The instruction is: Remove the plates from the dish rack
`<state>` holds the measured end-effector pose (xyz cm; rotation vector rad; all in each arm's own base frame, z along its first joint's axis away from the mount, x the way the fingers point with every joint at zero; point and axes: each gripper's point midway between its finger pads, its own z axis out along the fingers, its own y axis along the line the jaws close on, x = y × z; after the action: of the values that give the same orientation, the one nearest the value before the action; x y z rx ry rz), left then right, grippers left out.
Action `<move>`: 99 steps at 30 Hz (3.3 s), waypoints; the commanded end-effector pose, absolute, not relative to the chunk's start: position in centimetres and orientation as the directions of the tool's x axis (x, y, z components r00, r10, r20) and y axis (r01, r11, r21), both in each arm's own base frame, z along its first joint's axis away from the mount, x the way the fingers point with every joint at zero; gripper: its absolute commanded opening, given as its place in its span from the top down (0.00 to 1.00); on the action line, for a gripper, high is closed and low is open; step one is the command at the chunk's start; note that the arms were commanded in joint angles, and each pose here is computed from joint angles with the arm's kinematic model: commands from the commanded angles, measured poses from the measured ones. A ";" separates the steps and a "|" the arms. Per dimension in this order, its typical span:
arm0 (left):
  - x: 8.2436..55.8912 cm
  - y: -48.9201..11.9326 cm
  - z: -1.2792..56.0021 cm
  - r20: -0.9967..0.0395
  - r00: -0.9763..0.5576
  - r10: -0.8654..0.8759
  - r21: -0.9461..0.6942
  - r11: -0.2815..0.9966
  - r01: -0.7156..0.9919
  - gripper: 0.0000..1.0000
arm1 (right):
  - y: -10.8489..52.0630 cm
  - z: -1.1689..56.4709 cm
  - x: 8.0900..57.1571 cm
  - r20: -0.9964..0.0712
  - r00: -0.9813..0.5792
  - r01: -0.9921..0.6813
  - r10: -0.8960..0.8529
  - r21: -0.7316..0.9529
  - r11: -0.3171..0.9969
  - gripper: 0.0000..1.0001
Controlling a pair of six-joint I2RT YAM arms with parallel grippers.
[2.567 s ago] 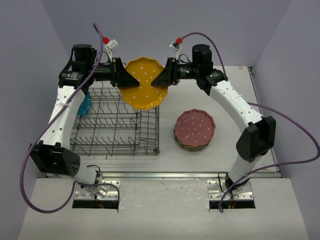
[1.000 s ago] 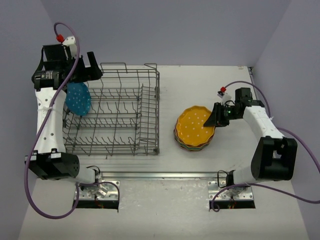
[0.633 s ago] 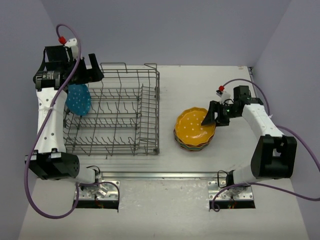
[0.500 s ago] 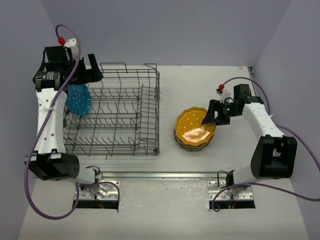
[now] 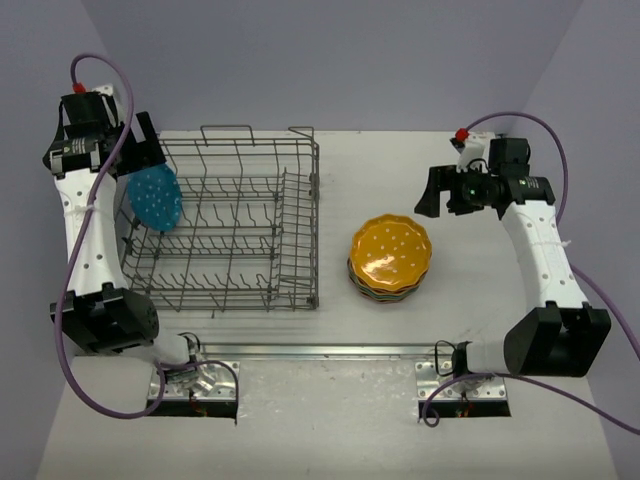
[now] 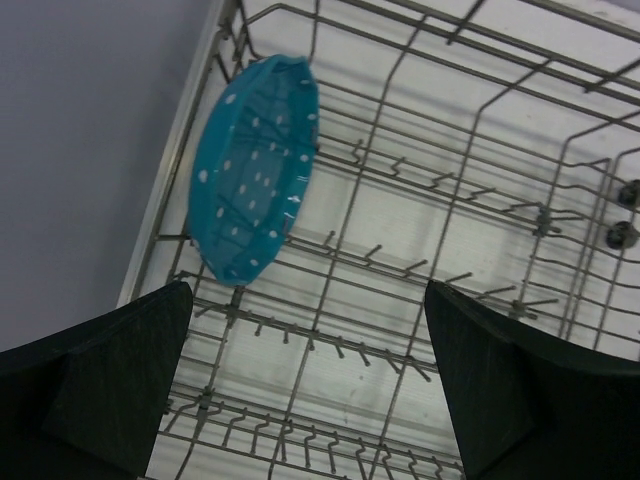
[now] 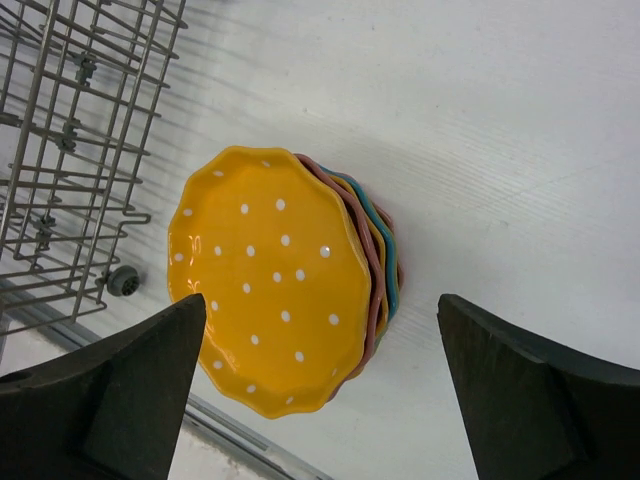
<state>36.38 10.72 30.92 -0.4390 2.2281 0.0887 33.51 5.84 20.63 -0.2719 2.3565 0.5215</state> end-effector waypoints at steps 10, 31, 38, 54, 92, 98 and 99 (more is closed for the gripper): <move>37.9 16.2 27.0 -0.709 -0.652 -0.269 0.101 0.877 -0.470 0.00 | 6.3 23.5 33.7 -0.728 -0.684 -0.362 -0.041 0.289 0.886 0.01; 41.6 14.7 18.0 -0.591 -0.742 -0.315 -0.009 0.923 -0.385 0.00 | 8.6 25.4 32.7 -0.644 -0.764 -0.346 0.041 0.462 0.817 0.01; 42.1 12.7 19.3 -0.644 -0.716 -0.268 -0.093 0.957 -0.275 0.16 | 8.9 25.2 32.3 -0.643 -0.765 -0.355 0.042 0.475 0.805 0.01; 42.6 12.4 17.5 -0.619 -0.733 -0.283 -0.146 0.958 -0.247 0.56 | 9.0 23.7 30.9 -0.636 -0.771 -0.370 0.019 0.472 0.800 0.01; 42.2 11.2 20.9 -0.672 -0.719 -0.179 -0.196 0.979 -0.060 1.00 | 9.3 21.1 28.7 -0.675 -0.738 -0.419 -0.010 0.447 0.790 0.01; 42.9 11.1 24.6 -0.710 -0.683 -0.171 -0.193 0.980 -0.045 1.00 | 9.3 21.0 28.5 -0.684 -0.729 -0.428 -0.013 0.441 0.789 0.01; 42.9 11.1 25.3 -0.719 -0.673 -0.173 -0.192 0.980 -0.047 1.00 | 9.3 21.0 28.5 -0.684 -0.729 -0.428 -0.013 0.441 0.789 0.01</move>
<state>40.98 13.80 18.70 -0.2113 2.4779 -0.0693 28.12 9.17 19.98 -0.2782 2.3517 0.7896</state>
